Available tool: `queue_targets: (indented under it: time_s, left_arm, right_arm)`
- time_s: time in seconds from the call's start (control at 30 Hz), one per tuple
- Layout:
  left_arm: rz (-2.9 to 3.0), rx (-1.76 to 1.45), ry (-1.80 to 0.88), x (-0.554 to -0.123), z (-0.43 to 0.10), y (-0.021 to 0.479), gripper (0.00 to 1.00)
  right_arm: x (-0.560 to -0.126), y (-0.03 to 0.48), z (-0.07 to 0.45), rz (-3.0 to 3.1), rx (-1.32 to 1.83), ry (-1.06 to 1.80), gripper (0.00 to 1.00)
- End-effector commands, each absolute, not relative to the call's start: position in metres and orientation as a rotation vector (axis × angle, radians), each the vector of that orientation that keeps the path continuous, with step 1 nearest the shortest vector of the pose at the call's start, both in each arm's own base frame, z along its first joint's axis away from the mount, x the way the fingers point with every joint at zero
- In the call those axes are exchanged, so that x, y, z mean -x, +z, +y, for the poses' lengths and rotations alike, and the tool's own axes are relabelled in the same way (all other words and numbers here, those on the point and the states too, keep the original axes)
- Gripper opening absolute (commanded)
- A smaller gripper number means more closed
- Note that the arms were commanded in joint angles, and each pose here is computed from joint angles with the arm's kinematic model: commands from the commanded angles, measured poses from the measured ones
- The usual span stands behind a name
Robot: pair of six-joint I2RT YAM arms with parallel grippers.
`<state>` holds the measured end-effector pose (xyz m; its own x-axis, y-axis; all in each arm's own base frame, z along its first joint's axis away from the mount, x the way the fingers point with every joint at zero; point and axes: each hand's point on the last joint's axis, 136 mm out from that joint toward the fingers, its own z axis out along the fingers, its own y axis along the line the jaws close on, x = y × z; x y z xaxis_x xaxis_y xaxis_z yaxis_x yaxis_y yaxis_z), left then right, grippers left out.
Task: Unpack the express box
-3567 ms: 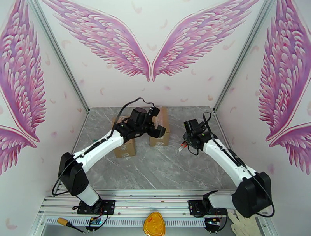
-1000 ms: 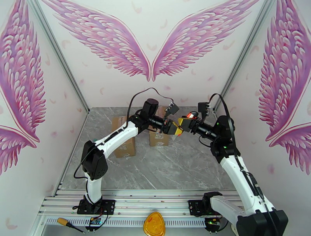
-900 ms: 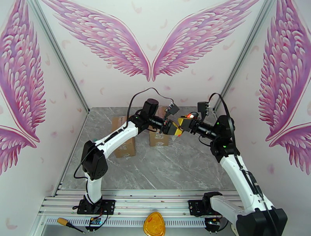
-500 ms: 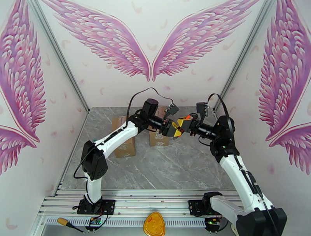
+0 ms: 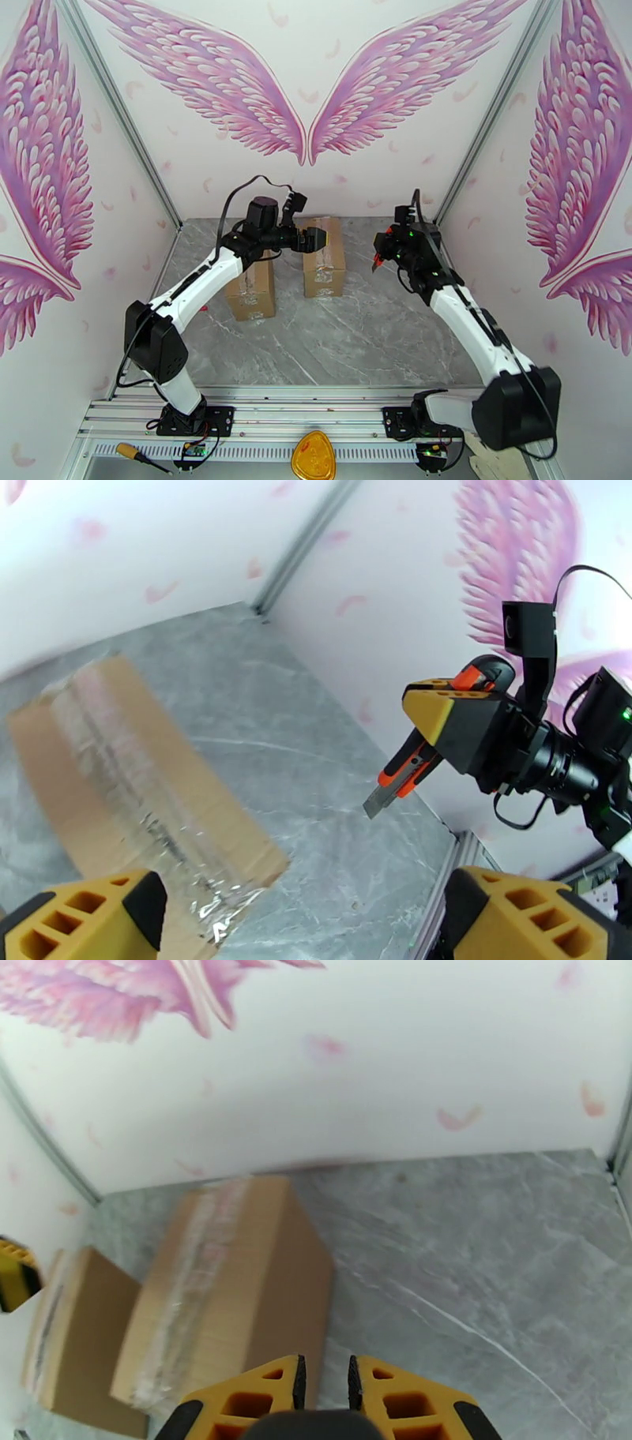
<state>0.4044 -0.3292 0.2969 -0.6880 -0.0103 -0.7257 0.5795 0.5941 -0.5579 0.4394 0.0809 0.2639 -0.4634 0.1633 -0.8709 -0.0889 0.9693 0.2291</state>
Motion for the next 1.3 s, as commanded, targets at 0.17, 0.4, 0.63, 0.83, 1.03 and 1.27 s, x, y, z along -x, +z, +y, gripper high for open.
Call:
queue_targets:
  time_s: [0.17, 0.4, 0.63, 0.83, 1.03, 1.27]
  left_arm:
    - [2.338, -0.153, -0.861, -0.423, -0.299, 0.219, 0.99]
    - [2.410, -0.182, -0.925, -0.421, -0.320, 0.186, 0.99]
    - [2.390, -0.363, -1.047, -0.397, -0.361, 0.183, 0.99]
    - [2.350, -0.521, -1.169, -0.361, -0.393, 0.194, 0.99]
    - [2.370, -0.622, -1.208, -0.315, -0.407, 0.192, 0.99]
    - [2.381, -0.736, -1.176, -0.266, -0.414, 0.193, 0.99]
  right_arm:
    - [-0.502, 0.205, 0.096, 2.226, -0.062, -0.006, 0.06]
    - [-0.518, 0.161, 0.138, 2.348, 0.034, 0.054, 0.06]
    - [-0.505, 0.152, 0.160, 2.397, 0.109, 0.161, 0.05]
    - [-0.476, 0.154, 0.166, 2.434, 0.196, 0.203, 0.05]
    - [-0.438, 0.144, 0.158, 2.480, 0.245, 0.210, 0.06]
    - [-0.417, 0.141, 0.138, 2.514, 0.313, 0.115, 0.07]
